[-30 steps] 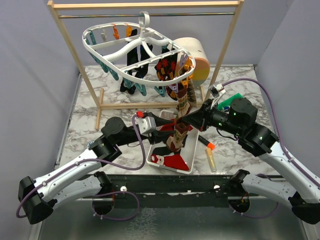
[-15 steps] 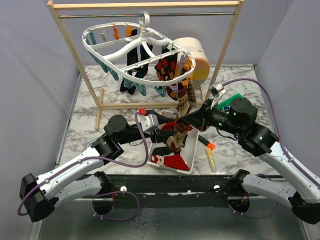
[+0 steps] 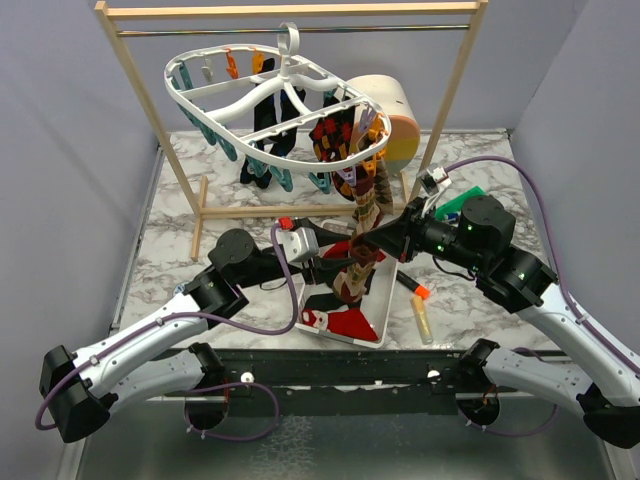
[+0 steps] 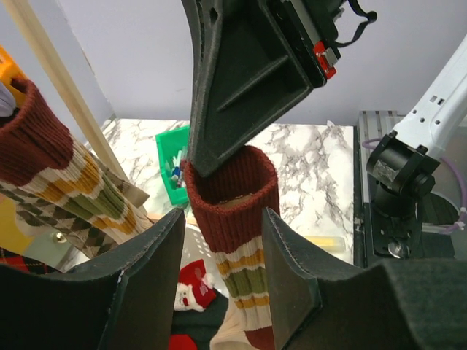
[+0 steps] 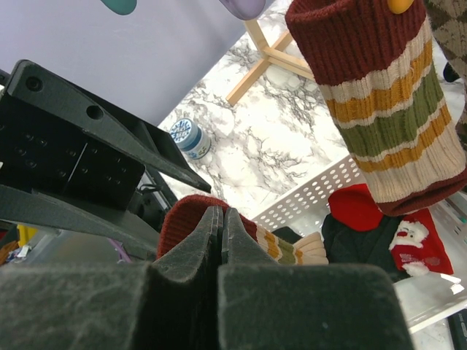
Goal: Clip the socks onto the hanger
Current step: Pick up the sock from the bin.
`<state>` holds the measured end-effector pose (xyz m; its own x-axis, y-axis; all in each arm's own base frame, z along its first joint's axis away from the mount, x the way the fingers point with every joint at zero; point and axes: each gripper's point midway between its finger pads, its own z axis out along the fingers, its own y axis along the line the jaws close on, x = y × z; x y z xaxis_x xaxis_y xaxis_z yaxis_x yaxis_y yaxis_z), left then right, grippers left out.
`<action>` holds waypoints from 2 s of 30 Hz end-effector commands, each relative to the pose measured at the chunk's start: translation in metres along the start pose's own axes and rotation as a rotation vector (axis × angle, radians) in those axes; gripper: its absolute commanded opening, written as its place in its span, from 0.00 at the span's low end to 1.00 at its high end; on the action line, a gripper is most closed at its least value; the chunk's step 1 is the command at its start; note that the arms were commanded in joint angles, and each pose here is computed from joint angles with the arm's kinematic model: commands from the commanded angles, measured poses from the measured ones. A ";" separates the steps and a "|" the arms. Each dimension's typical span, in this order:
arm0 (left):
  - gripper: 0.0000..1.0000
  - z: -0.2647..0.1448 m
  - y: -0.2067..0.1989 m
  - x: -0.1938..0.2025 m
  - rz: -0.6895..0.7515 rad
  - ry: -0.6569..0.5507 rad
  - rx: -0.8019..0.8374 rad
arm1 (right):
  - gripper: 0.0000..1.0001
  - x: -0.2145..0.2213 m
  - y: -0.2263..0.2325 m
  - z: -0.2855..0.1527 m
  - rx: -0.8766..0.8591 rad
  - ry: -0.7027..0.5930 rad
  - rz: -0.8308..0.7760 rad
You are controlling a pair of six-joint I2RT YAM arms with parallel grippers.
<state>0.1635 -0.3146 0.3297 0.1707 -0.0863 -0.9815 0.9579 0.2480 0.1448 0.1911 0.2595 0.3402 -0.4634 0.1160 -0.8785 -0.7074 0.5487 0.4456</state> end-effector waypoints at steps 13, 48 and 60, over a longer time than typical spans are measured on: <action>0.39 0.005 0.008 -0.021 0.053 -0.051 -0.028 | 0.00 -0.005 0.009 0.001 -0.046 -0.019 -0.024; 0.00 -0.023 0.016 -0.033 0.229 -0.069 -0.111 | 0.61 -0.071 0.001 -0.031 0.124 -0.163 -0.167; 0.00 -0.035 0.042 -0.058 0.392 -0.022 -0.226 | 0.66 -0.117 0.018 -0.019 0.089 -0.226 -0.302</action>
<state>0.1765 -0.2762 0.3795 0.4749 -0.0189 -0.8798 0.8052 0.4127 0.4258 0.2169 0.2363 0.4428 -0.1493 0.1155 -0.9820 -0.7337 0.6528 0.1883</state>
